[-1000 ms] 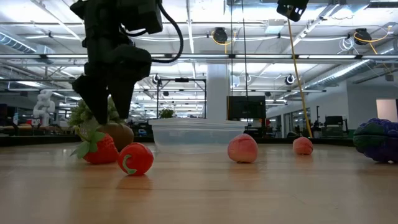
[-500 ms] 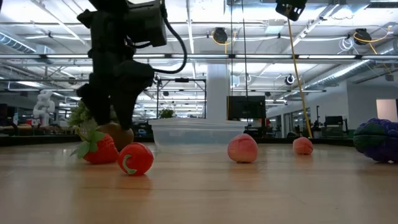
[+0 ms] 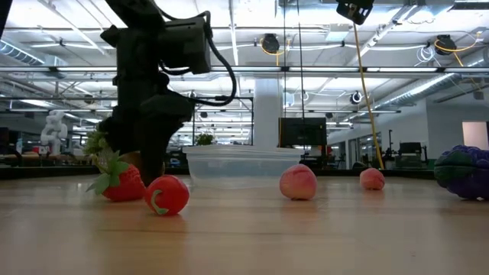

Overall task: Pick and placing Produce into tupperware
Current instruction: Put the kiwi into the transparent bin

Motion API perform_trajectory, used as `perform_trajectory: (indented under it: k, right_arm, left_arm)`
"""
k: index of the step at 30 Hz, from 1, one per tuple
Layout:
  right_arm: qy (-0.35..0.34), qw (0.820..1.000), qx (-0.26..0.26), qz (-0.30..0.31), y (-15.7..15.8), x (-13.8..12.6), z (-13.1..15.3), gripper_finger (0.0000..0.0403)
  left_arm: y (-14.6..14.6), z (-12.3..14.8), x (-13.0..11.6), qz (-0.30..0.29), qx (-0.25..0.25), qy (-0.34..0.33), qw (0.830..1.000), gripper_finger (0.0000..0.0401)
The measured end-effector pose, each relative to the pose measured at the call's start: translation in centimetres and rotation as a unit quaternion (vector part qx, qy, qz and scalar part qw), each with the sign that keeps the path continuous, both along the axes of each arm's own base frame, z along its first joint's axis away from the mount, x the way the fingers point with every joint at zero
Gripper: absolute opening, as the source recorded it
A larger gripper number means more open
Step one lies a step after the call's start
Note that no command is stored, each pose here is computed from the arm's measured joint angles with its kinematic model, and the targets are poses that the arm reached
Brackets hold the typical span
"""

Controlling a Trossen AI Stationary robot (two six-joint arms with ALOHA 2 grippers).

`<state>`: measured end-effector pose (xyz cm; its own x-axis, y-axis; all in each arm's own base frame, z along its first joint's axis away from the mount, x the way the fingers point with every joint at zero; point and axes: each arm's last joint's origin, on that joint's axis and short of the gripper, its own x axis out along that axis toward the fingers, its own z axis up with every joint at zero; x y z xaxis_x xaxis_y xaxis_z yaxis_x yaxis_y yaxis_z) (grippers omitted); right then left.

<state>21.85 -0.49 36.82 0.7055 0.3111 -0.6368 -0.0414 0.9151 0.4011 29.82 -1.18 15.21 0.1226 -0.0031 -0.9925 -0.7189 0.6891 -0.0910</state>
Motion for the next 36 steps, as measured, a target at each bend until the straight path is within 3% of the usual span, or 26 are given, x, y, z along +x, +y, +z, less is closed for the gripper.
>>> perform_trajectory:
  k: [13, 36]
  right_arm:
    - [-0.001, 1.000, 0.000, 0.000, 0.00, 0.01, 0.01, 0.0173]
    - [-0.001, 1.000, 0.000, 0.000, 0.00, 0.01, 0.01, 0.0173]
  left_arm:
    - [-0.01, 0.20, -0.01, -0.004, 0.026, -0.006, 1.000, 0.0349]
    - [-0.26, 0.14, -0.21, 0.008, 0.020, 0.005, 1.000, 0.0349]
